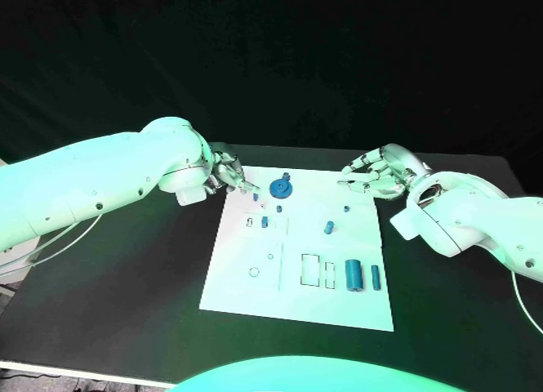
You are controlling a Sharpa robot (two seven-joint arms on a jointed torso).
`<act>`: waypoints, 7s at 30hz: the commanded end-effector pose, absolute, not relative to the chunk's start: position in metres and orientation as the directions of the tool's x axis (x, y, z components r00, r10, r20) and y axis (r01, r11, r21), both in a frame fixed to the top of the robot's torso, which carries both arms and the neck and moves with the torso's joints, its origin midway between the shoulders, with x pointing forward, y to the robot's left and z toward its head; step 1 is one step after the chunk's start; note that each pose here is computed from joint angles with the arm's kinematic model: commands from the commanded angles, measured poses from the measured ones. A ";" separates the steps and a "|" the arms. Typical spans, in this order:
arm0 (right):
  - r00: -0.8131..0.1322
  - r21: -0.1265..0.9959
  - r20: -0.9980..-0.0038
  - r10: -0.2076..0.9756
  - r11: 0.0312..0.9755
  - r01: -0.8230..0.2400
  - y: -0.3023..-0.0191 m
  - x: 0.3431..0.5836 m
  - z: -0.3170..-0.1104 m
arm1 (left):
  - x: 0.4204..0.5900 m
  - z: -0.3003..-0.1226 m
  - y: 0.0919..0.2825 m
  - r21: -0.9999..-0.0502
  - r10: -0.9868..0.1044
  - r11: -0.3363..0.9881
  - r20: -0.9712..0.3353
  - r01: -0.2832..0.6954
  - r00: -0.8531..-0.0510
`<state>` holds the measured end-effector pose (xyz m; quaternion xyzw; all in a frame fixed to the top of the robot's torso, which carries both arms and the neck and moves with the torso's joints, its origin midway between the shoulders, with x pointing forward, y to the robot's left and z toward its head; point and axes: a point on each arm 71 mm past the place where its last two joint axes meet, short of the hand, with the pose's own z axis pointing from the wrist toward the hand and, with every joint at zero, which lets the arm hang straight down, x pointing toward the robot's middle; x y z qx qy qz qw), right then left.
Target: Assemble the parts on the task board
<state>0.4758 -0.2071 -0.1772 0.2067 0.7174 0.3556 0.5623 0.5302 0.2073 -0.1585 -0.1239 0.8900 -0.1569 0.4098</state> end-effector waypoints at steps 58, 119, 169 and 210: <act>-0.300 0.742 -0.662 0.687 0.656 -0.134 -0.198 0.473 -0.176 | 0.577 -0.193 0.185 -0.286 -0.268 0.953 -0.630 -0.102 -0.729; -0.294 0.743 -0.662 0.690 0.657 -0.132 -0.199 0.474 -0.176 | 0.556 -0.182 0.196 -0.437 -0.408 0.889 -0.621 -0.137 -0.669; -0.294 0.745 -0.659 0.693 0.656 -0.124 -0.203 0.472 -0.177 | 0.499 -0.209 0.195 -0.289 -0.214 0.957 -0.715 0.003 -0.665; -0.293 0.741 -0.663 0.689 0.659 -0.128 -0.203 0.473 -0.177 | 0.498 -0.210 0.190 -0.300 -0.205 0.954 -0.696 0.019 -0.688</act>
